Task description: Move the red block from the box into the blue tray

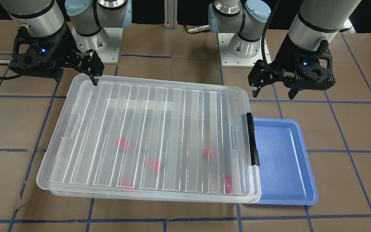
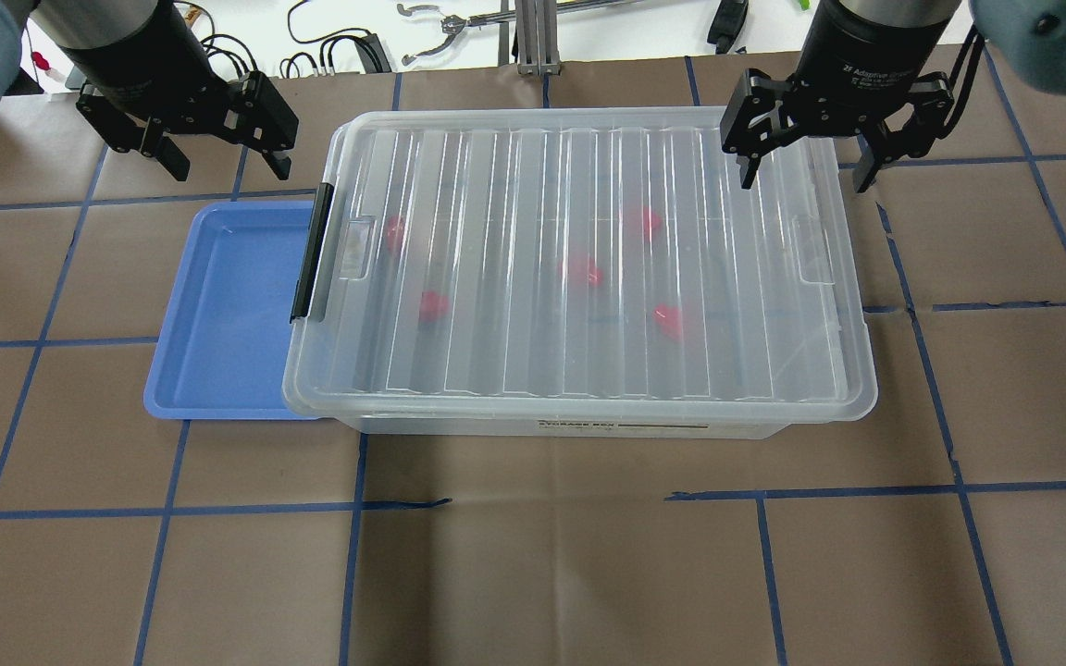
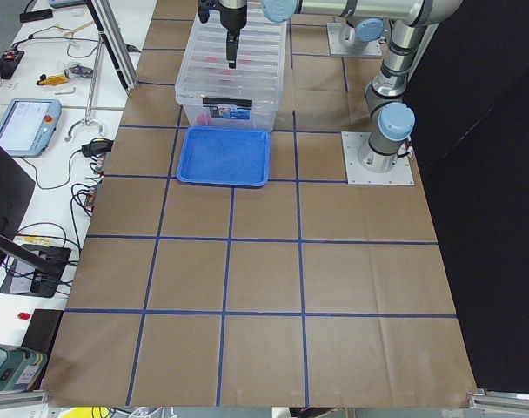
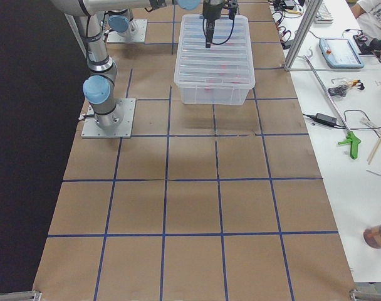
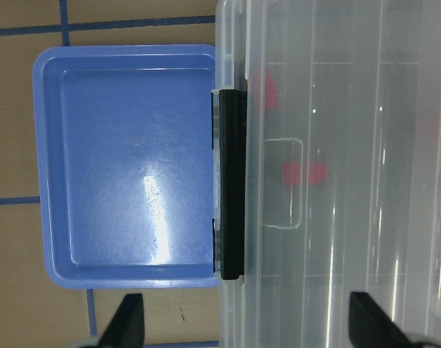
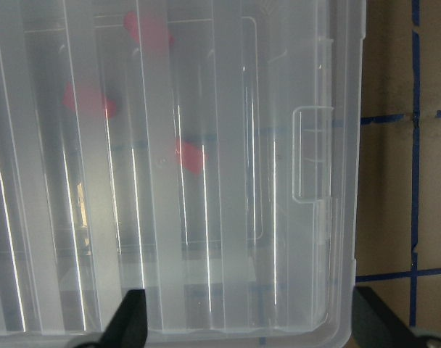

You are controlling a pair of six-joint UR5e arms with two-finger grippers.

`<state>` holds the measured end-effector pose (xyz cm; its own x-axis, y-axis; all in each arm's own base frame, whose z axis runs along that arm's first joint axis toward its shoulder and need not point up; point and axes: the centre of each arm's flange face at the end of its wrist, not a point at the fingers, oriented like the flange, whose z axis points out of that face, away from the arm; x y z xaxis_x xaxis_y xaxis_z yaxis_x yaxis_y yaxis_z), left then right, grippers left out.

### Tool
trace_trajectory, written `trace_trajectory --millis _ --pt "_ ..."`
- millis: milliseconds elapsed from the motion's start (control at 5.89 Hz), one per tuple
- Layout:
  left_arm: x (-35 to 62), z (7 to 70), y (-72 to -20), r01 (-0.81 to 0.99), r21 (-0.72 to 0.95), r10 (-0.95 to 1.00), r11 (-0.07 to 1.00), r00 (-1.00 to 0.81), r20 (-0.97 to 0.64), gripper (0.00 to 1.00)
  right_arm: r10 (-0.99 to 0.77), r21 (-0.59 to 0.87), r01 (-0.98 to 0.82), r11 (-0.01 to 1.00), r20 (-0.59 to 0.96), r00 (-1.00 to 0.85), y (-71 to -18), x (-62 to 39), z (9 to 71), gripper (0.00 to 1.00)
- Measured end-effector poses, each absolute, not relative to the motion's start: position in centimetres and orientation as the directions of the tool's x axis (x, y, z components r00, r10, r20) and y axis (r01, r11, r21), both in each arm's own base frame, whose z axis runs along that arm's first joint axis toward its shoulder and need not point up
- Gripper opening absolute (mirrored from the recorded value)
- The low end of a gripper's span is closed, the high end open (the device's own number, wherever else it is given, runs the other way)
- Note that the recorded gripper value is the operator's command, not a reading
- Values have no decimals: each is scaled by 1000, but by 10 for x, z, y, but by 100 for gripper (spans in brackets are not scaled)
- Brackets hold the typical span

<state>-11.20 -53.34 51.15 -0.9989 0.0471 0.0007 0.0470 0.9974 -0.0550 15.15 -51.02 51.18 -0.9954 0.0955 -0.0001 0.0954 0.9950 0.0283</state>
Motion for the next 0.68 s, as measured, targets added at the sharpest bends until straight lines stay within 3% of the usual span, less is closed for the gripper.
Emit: trace_trajectory --millis 679 --pt "-112 510 -534 47 -51 48 998 -999 1 98 123 50 123 991 0 -992 -526 96 498 100"
